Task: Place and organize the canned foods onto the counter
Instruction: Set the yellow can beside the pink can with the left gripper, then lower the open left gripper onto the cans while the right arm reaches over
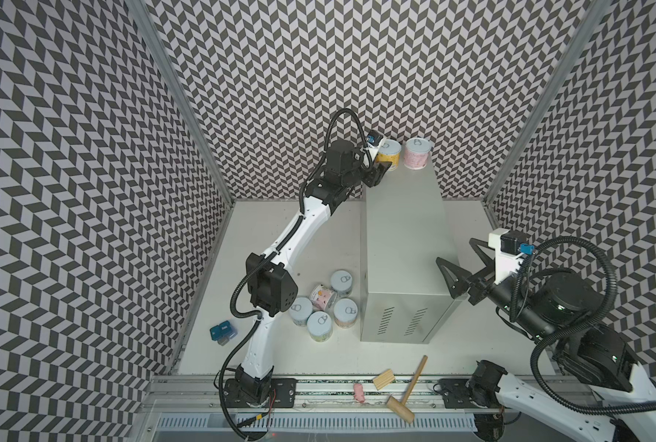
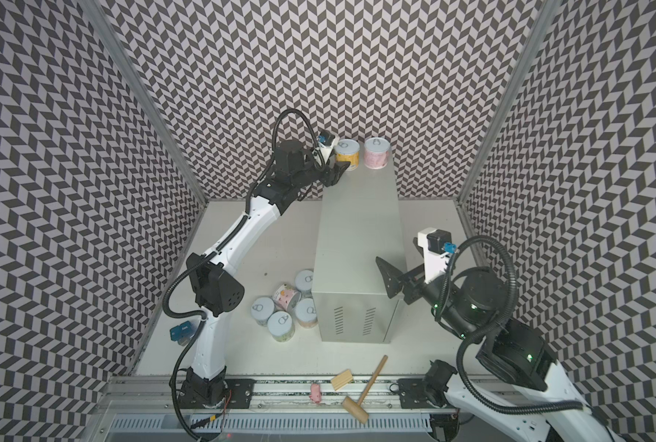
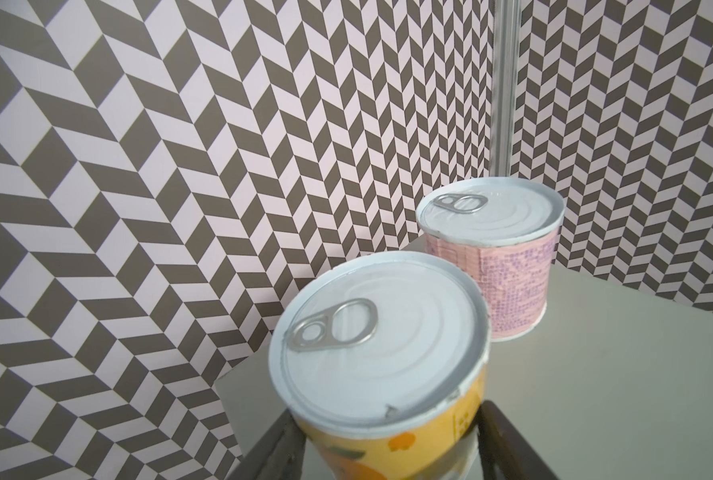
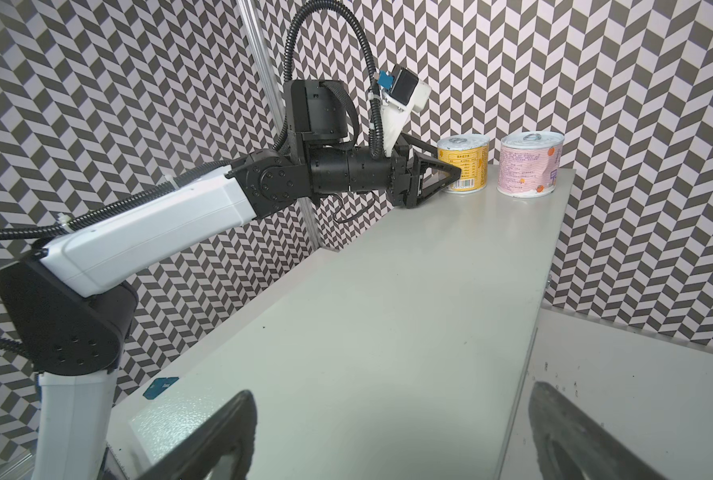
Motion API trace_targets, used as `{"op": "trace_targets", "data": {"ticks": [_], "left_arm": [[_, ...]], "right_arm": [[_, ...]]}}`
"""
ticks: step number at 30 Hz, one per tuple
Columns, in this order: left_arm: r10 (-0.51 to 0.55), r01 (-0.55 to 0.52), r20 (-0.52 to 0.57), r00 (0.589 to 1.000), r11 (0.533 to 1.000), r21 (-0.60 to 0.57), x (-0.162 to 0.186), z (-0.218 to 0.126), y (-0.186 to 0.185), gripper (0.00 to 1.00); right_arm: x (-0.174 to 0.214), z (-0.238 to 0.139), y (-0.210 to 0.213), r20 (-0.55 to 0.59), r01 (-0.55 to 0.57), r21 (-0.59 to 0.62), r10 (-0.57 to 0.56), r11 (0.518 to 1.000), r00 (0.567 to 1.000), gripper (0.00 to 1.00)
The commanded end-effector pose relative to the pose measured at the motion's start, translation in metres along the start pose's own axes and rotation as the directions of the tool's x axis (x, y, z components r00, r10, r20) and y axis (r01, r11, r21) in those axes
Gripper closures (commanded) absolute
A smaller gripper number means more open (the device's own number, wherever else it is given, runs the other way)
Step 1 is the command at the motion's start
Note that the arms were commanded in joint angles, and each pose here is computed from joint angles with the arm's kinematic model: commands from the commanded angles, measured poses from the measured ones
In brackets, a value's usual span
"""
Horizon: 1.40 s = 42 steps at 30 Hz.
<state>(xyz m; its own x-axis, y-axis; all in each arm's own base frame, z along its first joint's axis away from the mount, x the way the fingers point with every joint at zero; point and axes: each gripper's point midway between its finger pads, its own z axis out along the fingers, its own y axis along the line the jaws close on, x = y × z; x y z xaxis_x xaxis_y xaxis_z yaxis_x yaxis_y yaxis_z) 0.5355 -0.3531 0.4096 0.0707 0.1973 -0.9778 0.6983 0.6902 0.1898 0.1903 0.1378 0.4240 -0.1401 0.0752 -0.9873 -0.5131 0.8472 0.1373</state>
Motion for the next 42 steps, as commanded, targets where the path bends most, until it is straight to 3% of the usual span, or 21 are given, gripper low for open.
{"op": "trace_targets", "data": {"ticks": [1, 10, 13, 18, 24, 30, 33, 36, 42], "left_arm": [[0.007, -0.007, -0.003, 1.000, 1.000, -0.021, 0.003, 0.004, 0.007, 0.36], [0.010, -0.010, -0.007, 1.000, 0.999, -0.042, 0.002, 0.002, 0.011, 0.31], [0.011, -0.011, -0.002, 1.000, 0.999, -0.043, -0.003, -0.002, 0.011, 0.23], [0.019, -0.018, 0.027, 0.999, 1.000, -0.024, -0.022, -0.018, 0.005, 0.00], [0.009, -0.009, 0.001, 1.000, 0.999, -0.050, -0.036, -0.057, 0.003, 0.00], [-0.113, 0.112, 0.002, 0.994, 0.981, -0.158, -0.039, -0.114, 0.008, 0.00], [-0.206, 0.205, 0.018, 0.978, 0.955, -0.216, -0.040, -0.143, 0.011, 0.00], [-0.317, 0.309, 0.027, 0.948, 0.896, -0.318, -0.031, -0.170, 0.021, 0.00], [-0.548, 0.432, -0.081, 0.833, 0.734, -0.524, 0.042, -0.221, 0.023, 0.00]], "right_arm": [[-0.006, -0.002, -0.002, 0.029, -0.008, 0.012, 0.007, 1.000, 1.000, 0.01], [-0.005, 0.000, -0.002, 0.028, -0.010, 0.011, 0.010, 1.000, 1.000, 0.01], [-0.005, 0.000, -0.002, 0.028, -0.011, 0.009, 0.010, 1.000, 1.000, 0.01], [-0.007, -0.001, -0.001, 0.033, -0.012, 0.006, 0.012, 1.000, 0.999, 0.01], [-0.011, 0.001, 0.002, 0.038, -0.013, -0.005, 0.013, 1.000, 0.999, 0.01], [-0.017, 0.009, 0.015, 0.011, 0.028, -0.058, -0.027, 0.998, 1.000, 0.01], [-0.017, 0.020, 0.027, -0.033, 0.060, -0.104, -0.064, 0.993, 0.997, 0.01], [-0.017, 0.031, 0.042, -0.073, 0.090, -0.170, -0.104, 0.981, 0.992, 0.01], [-0.010, 0.054, 0.077, -0.154, 0.105, -0.324, -0.161, 0.940, 0.975, 0.01]]}}
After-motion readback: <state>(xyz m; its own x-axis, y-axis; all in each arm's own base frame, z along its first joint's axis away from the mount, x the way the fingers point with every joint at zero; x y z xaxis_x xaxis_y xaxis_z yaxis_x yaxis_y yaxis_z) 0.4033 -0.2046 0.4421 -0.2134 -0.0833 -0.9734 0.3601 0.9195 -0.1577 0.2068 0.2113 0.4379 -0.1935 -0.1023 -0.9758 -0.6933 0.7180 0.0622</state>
